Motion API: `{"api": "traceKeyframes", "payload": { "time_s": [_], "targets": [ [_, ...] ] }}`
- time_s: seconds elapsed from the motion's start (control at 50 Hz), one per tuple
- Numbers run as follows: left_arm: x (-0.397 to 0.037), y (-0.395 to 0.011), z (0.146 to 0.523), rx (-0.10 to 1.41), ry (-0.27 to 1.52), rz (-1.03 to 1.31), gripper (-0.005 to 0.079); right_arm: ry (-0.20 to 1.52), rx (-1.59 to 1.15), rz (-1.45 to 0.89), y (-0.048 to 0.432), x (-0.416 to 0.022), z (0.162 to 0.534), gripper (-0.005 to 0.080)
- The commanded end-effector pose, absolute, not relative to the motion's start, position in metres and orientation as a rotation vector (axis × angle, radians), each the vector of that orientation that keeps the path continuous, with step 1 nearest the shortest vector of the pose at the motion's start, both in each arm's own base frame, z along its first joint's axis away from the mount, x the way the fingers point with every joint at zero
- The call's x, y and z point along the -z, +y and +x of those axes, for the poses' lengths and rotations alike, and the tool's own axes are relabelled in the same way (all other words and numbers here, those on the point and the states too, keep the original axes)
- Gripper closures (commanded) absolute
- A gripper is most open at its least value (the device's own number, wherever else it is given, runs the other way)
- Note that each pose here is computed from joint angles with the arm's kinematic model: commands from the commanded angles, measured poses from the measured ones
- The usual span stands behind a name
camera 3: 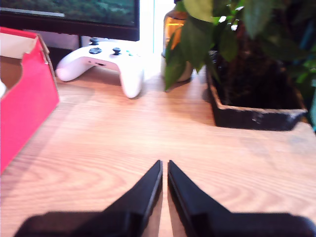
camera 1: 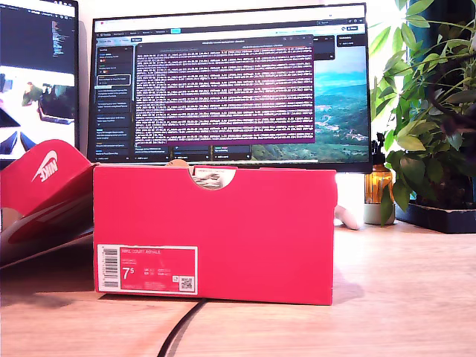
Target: Pack the white shoes by picking the first shoe and placing it inside the red shoebox, left side, then picking and rotating the second shoe and placing it in the shoebox
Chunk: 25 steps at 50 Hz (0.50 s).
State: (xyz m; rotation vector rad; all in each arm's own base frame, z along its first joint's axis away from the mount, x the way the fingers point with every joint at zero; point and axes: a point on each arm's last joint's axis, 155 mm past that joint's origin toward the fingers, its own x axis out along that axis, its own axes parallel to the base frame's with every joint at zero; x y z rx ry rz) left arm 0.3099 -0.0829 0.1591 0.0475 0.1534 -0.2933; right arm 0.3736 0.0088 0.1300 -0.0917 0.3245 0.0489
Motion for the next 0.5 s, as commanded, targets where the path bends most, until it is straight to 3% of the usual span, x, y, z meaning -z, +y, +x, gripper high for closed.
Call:
{"api": "traceKeyframes", "payload": {
  "time_s": [0.0, 0.48],
  "targets": [
    [-0.157, -0.082, 0.308, 0.291, 0.142, 0.048, 0.0761, 0.325, -0.037, -0.084, 0.006, -0.121, 0.366, 0.0765],
    [-0.140, -0.049, 0.288, 0.140, 0.090, 0.075, 0.0761, 0.308, 0.015, -0.107, -0.005, -0.085, 0.319, 0.0765]
  ]
}}
